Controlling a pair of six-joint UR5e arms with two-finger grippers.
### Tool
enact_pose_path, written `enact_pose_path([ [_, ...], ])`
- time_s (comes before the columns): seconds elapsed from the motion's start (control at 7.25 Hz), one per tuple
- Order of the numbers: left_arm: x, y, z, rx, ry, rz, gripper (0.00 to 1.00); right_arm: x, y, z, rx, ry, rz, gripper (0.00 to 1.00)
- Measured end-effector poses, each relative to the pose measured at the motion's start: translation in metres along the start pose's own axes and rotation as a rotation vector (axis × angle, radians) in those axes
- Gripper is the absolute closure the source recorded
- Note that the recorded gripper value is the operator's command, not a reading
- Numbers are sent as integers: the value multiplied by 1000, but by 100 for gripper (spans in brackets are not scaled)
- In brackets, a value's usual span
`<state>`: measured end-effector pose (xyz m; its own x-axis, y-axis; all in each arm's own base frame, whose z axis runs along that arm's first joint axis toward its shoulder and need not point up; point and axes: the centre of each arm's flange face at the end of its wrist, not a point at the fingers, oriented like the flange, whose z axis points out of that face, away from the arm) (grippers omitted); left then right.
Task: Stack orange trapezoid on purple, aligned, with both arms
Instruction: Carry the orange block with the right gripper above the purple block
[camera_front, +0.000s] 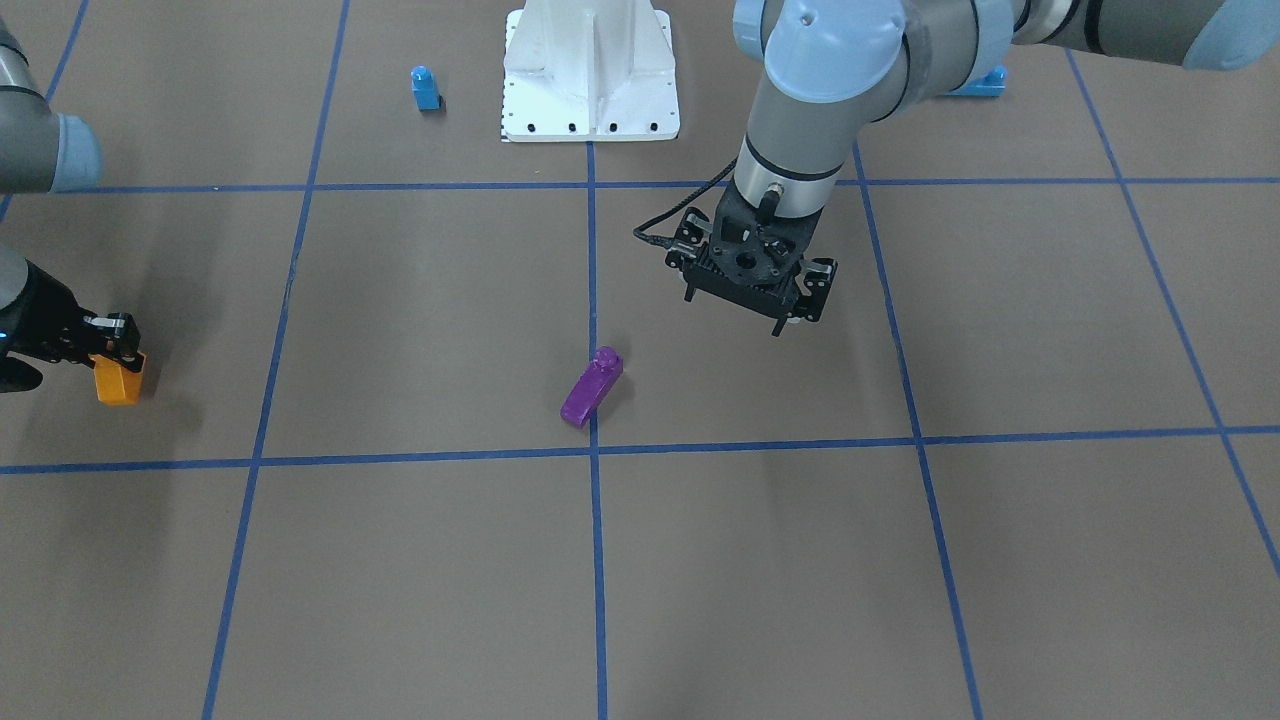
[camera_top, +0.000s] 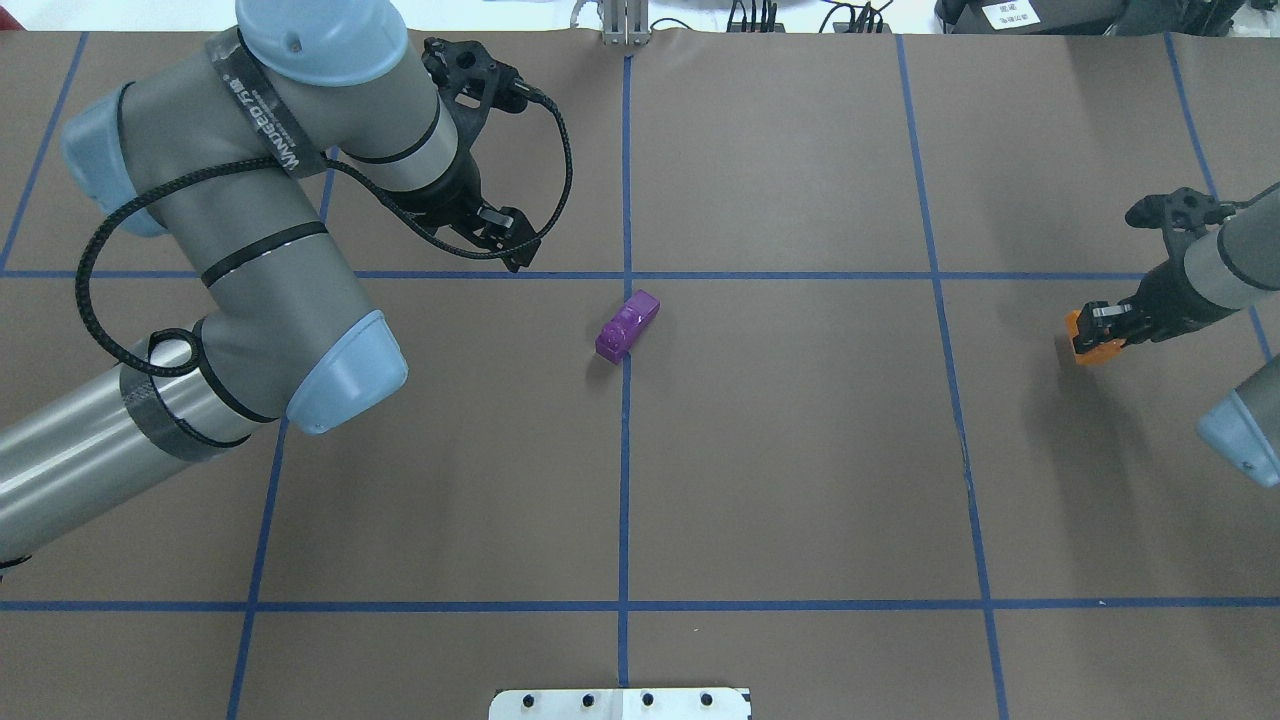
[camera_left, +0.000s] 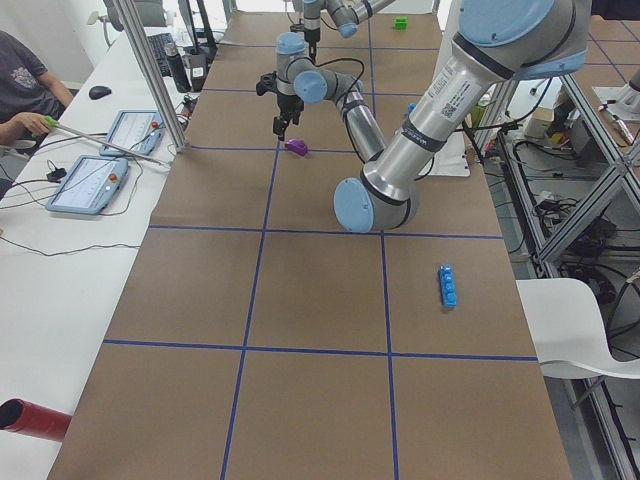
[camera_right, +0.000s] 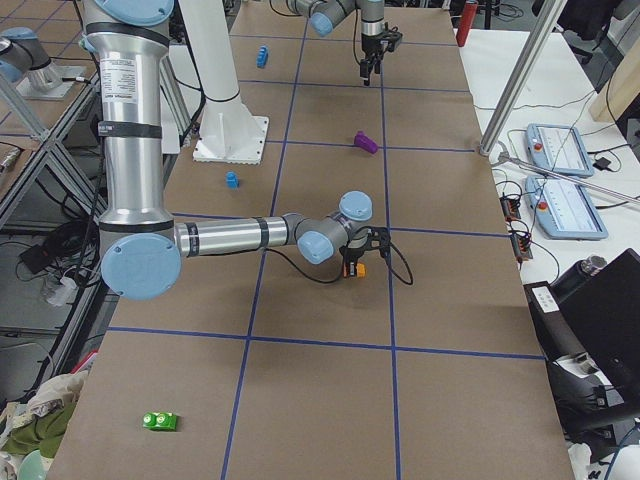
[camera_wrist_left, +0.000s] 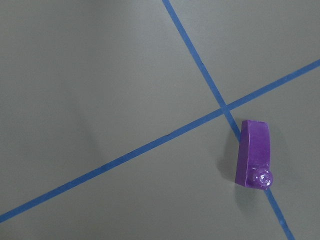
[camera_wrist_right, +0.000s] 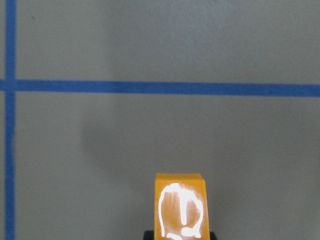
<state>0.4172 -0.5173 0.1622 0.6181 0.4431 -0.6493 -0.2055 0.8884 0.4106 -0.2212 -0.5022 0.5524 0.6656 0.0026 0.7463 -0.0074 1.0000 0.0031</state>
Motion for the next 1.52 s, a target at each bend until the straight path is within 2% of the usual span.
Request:
enact_pose_path([
  [0.28,-9,8,1,-4,-5,-2,0,-64,-37,-48,-2,-28,43,100],
  [0.55,-30,12,3,-9,-24,-6,0,-175,-71,-86,-16,-48,167,100],
  [0.69,-51,16,4,-13,-41,5,0,-243,-78,-93,-36,-60,242,100],
  [0.83,-78,21,4,-22,-59,17,0,-312,-80,-93,-51,-65,320,100],
  [1.1,-158,38,0,-62,-78,39,0,-438,-68,-77,-44,-44,523,100],
  [1.38,-235,65,-6,-96,-108,74,0,-518,-36,-54,-5,-20,664,100],
  [1.52,-260,75,-9,-107,-118,87,0,-539,-20,-43,14,-15,698,100],
])
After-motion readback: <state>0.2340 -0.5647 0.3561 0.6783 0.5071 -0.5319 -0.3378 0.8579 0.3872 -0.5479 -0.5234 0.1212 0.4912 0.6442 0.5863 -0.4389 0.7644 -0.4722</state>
